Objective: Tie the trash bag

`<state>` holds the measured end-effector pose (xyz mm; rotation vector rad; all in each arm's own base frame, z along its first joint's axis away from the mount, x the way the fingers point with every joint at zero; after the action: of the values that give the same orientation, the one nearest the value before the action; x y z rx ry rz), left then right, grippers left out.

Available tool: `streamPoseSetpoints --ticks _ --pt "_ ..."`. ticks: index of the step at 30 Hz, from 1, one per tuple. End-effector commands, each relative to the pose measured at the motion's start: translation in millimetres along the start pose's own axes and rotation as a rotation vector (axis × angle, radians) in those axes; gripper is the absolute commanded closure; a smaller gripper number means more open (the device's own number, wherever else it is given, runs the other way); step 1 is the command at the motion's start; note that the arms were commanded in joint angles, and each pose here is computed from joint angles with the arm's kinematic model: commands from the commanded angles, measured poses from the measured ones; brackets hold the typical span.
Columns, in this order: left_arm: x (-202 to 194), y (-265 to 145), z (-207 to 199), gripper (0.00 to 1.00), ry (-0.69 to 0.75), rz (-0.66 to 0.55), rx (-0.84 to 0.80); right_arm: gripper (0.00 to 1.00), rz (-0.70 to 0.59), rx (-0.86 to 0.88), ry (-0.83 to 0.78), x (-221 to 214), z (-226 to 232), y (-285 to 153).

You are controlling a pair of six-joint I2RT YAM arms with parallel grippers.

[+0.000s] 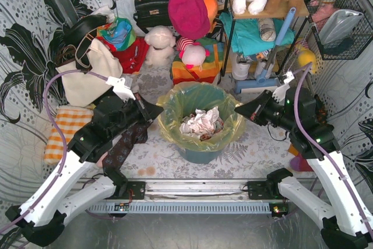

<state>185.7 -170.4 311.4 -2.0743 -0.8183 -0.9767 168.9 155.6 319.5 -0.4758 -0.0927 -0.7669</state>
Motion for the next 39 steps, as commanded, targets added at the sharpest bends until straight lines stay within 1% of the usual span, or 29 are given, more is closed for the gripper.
streamPoseSetpoints --ticks 1,6,12,14,19,27,30,33,39 --pt "27.0 9.0 -18.9 1.00 0.017 -0.088 -0.081 1.00 0.013 0.144 -0.029 6.3 41.3 -1.0" --pt "40.2 21.3 -27.3 1.00 0.038 -0.111 -0.105 1.00 0.027 0.217 -0.047 12.9 63.4 8.0" --pt "52.9 31.2 -31.7 1.00 0.083 -0.108 -0.092 1.00 0.056 0.275 -0.053 16.2 79.7 18.7" --pt "59.1 27.8 -32.8 1.00 0.089 -0.110 -0.078 1.00 0.060 0.300 -0.058 16.6 85.9 17.0" --pt "60.6 18.1 -29.2 1.00 0.086 -0.095 -0.038 1.00 0.079 0.365 -0.066 15.0 101.4 9.3" --pt "69.7 -1.2 -42.4 1.00 0.070 -0.116 -0.098 1.00 0.090 0.447 -0.065 14.0 118.0 1.0" --pt "71.9 0.2 -41.9 1.00 0.078 -0.123 -0.091 1.00 0.087 0.462 -0.064 15.2 121.5 1.2" --pt "66.7 11.4 -37.8 1.00 0.089 -0.099 -0.075 1.00 0.094 0.427 -0.061 14.9 113.3 9.3" --pt "39.7 37.5 -27.7 1.00 0.091 -0.004 -0.066 1.00 0.158 0.350 0.000 -0.2 71.9 30.0"
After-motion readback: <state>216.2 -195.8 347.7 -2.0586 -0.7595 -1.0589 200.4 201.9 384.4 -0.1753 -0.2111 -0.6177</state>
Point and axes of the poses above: each gripper's point midway between its finger pads, its own y axis out along the fingers, its own z axis along the line the jaws close on, x = y × z, the point moved 3 cm from there along -y, back along the fingers, and after that the axes turned 14 degrees about y, right-handed, at the moved point
